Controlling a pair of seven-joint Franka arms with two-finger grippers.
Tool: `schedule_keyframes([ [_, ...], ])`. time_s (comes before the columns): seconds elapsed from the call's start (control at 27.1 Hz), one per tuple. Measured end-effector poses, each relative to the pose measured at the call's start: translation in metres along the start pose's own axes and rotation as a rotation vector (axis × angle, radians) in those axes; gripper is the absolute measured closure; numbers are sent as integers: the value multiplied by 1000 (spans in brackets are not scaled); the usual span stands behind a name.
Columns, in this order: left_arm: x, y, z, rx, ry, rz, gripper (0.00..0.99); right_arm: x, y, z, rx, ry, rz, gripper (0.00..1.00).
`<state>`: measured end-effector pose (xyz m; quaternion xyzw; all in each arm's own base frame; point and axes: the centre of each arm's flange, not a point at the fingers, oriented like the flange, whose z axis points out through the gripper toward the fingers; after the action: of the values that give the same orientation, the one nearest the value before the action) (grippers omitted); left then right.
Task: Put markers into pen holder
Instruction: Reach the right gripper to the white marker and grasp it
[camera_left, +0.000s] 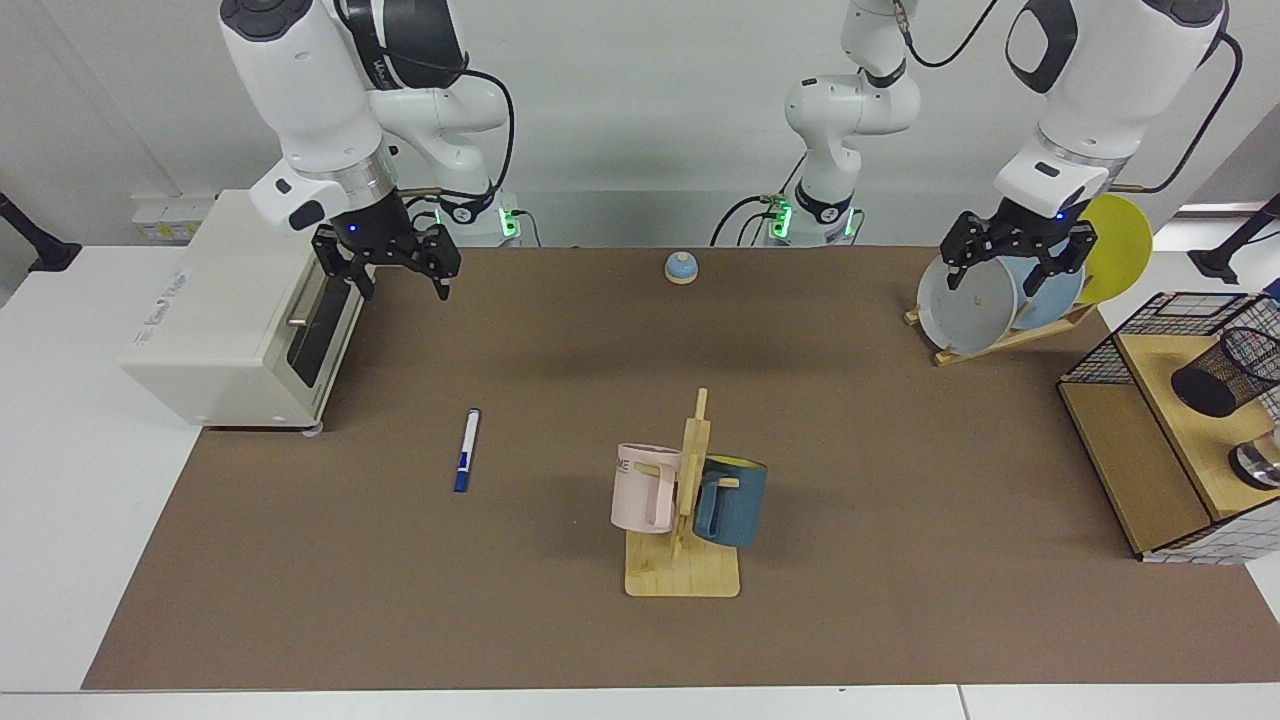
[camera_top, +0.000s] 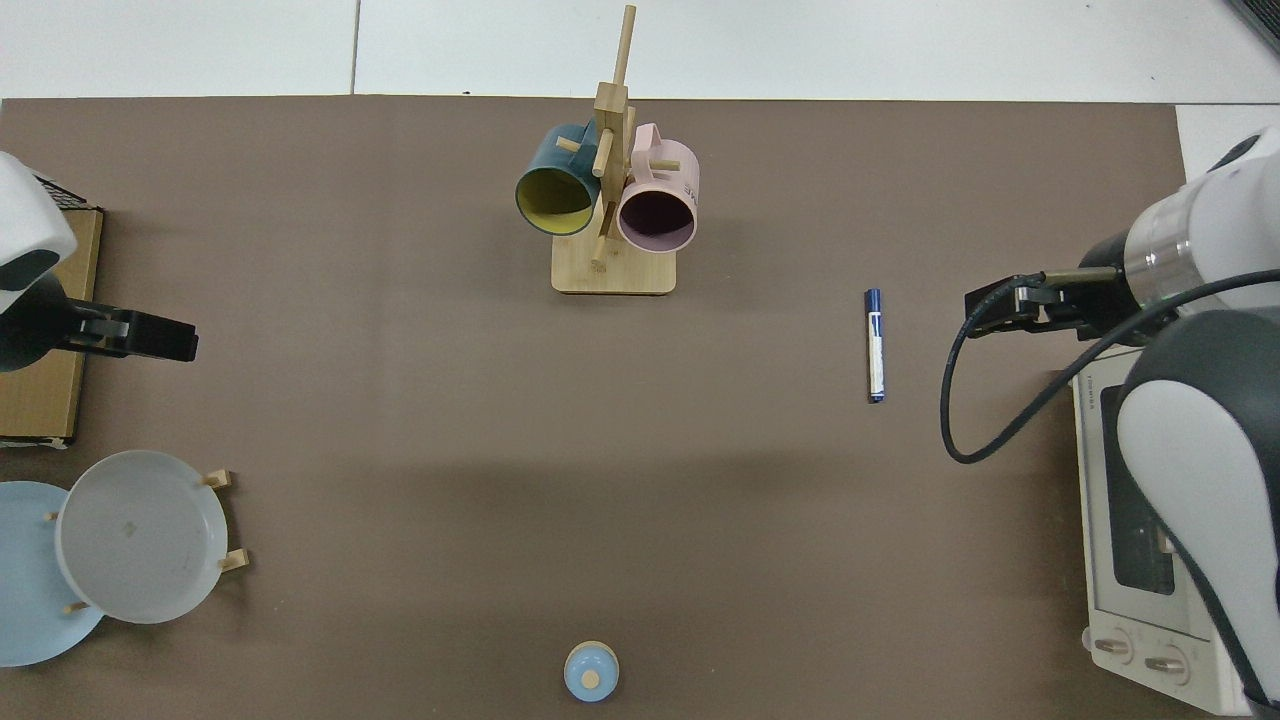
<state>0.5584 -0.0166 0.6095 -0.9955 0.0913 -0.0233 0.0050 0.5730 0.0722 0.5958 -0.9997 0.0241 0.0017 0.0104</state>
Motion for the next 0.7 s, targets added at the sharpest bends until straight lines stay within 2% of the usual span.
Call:
schedule_keyframes([
  [0.26,0,0,2,-1,-4,0,0,23,-5,28,8,29,-2,0],
  [0.7,0,1,2,-5,-3,0,0,57,-19,115,21,46,-14,0],
])
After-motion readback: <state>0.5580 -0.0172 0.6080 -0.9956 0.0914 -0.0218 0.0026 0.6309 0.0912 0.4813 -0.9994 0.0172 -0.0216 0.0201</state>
